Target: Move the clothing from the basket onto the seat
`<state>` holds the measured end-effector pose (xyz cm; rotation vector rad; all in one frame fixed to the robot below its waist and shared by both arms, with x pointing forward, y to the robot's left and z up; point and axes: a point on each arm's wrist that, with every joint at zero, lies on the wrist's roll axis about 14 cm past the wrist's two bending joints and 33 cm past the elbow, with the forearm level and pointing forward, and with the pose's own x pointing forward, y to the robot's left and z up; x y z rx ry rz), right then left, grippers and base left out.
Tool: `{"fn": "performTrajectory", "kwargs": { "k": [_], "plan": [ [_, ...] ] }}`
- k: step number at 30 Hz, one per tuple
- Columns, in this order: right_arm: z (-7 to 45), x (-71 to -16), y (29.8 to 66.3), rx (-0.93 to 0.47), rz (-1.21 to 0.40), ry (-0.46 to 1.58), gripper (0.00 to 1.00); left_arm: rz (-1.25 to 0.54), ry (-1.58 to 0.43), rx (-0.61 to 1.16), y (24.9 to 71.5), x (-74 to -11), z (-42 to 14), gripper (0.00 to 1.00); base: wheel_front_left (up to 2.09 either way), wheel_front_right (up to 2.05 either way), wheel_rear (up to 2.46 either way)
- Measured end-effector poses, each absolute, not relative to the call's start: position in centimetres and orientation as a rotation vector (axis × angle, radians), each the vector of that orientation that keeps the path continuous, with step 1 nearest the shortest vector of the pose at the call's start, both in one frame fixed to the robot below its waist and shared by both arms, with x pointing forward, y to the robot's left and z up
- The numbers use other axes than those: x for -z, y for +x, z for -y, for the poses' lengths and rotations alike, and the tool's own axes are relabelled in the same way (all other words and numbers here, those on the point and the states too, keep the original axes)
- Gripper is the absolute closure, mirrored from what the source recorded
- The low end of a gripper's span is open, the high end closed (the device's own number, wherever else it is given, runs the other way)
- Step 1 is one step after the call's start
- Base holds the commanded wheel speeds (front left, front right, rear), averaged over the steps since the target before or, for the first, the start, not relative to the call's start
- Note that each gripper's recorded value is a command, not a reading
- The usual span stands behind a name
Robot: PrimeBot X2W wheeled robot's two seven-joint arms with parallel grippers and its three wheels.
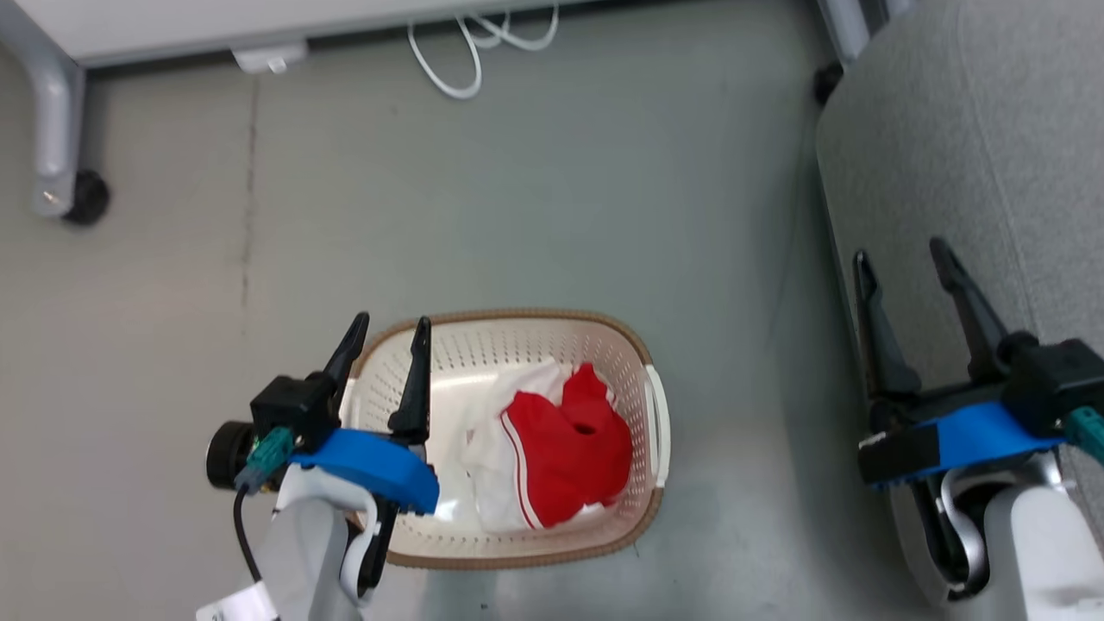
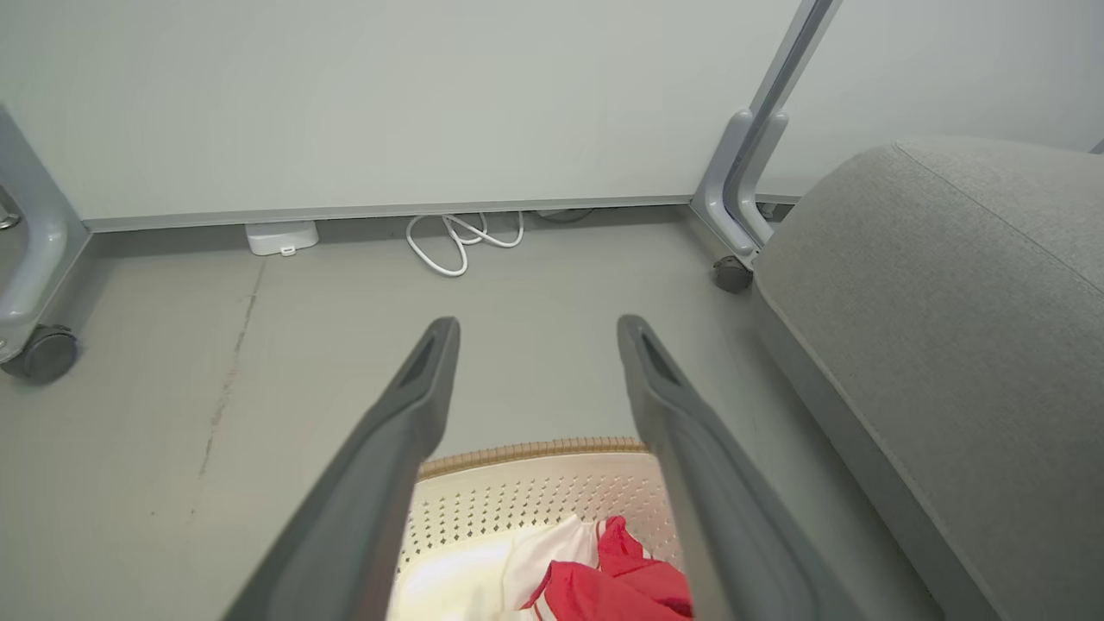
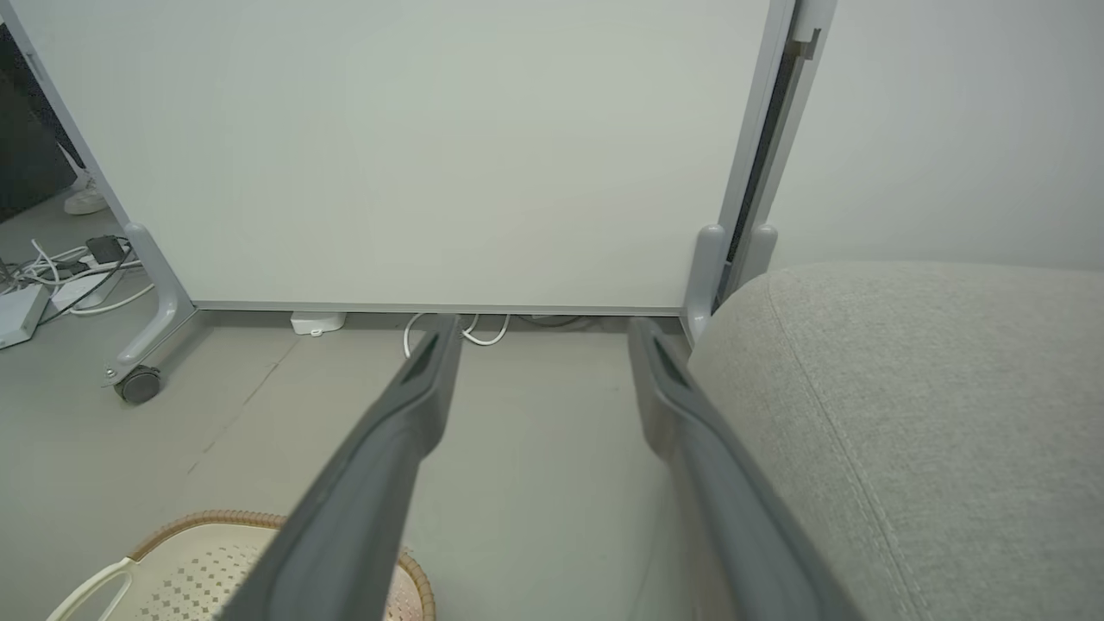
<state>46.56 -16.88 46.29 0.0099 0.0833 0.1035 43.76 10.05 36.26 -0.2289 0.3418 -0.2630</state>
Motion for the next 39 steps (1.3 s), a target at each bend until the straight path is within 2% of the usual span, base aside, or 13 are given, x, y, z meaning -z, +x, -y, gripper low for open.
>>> {"fn": "performTrajectory", "kwargs": {
  "k": [9,15,25,31,39],
  "plan": [
    [18.1,-41.5,48.8,-0.079,-0.156,-0.009,0.0,-0.525,-0.189,0.44,44.8,-28.6,-5.2,0.0,0.0,0.0,0.0],
    [19.0,-37.8,48.5,-0.06,-0.225,-0.001,0.0,-0.629,-0.166,0.58,44.3,-24.3,-1.7,0.0,0.0,0.0,0.0],
    [20.3,-34.9,48.5,-0.029,-0.264,0.01,0.0,-0.778,-0.171,0.752,41.6,-19.2,2.6,0.0,0.0,0.0,0.0],
    [20.8,-33.8,48.3,-0.017,-0.282,0.013,0.0,-0.901,-0.153,0.838,38.6,-16.8,3.9,0.0,0.0,0.0,0.0],
    [20.9,-32.6,48.2,-0.013,-0.298,0.035,0.0,-1.039,-0.113,0.859,36.9,-13.9,3.2,0.0,0.0,0.0,0.0]
  ]
}}
